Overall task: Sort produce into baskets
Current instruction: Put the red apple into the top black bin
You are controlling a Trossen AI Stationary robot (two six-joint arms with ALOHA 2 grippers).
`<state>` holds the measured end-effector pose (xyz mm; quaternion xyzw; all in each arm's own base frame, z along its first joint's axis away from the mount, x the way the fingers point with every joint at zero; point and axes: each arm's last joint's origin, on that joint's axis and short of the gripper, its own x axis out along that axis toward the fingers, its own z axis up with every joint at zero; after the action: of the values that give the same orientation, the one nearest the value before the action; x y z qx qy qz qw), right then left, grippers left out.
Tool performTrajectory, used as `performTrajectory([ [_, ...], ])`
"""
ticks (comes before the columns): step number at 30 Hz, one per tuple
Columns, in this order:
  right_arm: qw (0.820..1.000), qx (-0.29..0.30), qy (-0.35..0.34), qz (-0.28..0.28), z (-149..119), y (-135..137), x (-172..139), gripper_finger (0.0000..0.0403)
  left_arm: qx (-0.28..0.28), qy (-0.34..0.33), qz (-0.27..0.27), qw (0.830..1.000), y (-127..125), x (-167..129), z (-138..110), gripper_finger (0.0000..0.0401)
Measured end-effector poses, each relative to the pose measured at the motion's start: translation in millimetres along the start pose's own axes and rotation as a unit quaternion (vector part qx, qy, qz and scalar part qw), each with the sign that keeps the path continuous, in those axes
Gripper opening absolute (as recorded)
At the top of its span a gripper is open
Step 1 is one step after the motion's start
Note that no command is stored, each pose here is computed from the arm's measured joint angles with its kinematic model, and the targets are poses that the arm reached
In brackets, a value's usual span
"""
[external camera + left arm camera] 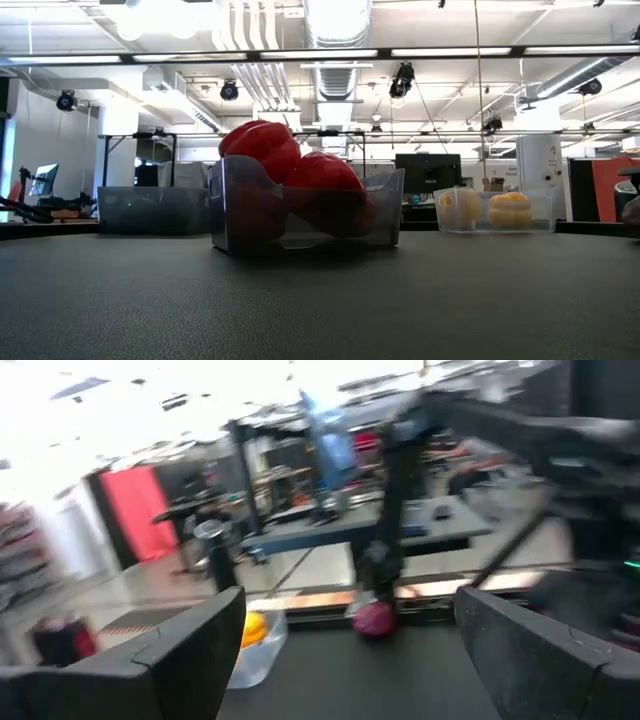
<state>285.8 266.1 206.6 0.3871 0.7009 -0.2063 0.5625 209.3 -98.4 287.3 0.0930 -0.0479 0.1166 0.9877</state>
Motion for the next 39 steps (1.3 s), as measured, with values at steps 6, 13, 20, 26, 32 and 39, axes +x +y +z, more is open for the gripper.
performTrajectory([
  [6, 0.990, -0.083, -0.111, 0.008, 52.3, 0.4, -23.1, 0.0319, 0.033, 0.018, -0.020, 0.999, -14.0, -28.7, 8.2, 0.0341],
  [13, 0.950, -0.201, -0.239, 0.033, 128.3, 15.0, -20.9, 0.0319, 0.038, 0.052, -0.029, 0.997, -26.1, -60.2, 9.3, 0.0341],
  [20, 0.849, -0.338, -0.400, 0.078, 162.4, 48.6, -8.3, 0.0319, -0.008, 0.061, -0.051, 0.997, -36.6, -83.5, 10.2, 0.0341],
  [26, 0.784, -0.390, -0.473, 0.097, 178.2, 69.5, 23.5, 0.0326, -0.039, 0.111, -0.099, 0.988, -52.2, -97.8, -9.7, 0.0341],
  [32, 0.739, -0.420, -0.520, 0.083, 186.3, 78.2, 53.2, 0.0328, -0.138, 0.212, -0.178, 0.951, -76.8, -106.1, -38.6, 0.0341],
  [39, 0.734, -0.411, -0.537, 0.059, 181.6, 78.5, 54.2, 0.0332, -0.168, 0.262, -0.165, 0.936, -104.3, -101.8, -70.9, 0.0341],
])
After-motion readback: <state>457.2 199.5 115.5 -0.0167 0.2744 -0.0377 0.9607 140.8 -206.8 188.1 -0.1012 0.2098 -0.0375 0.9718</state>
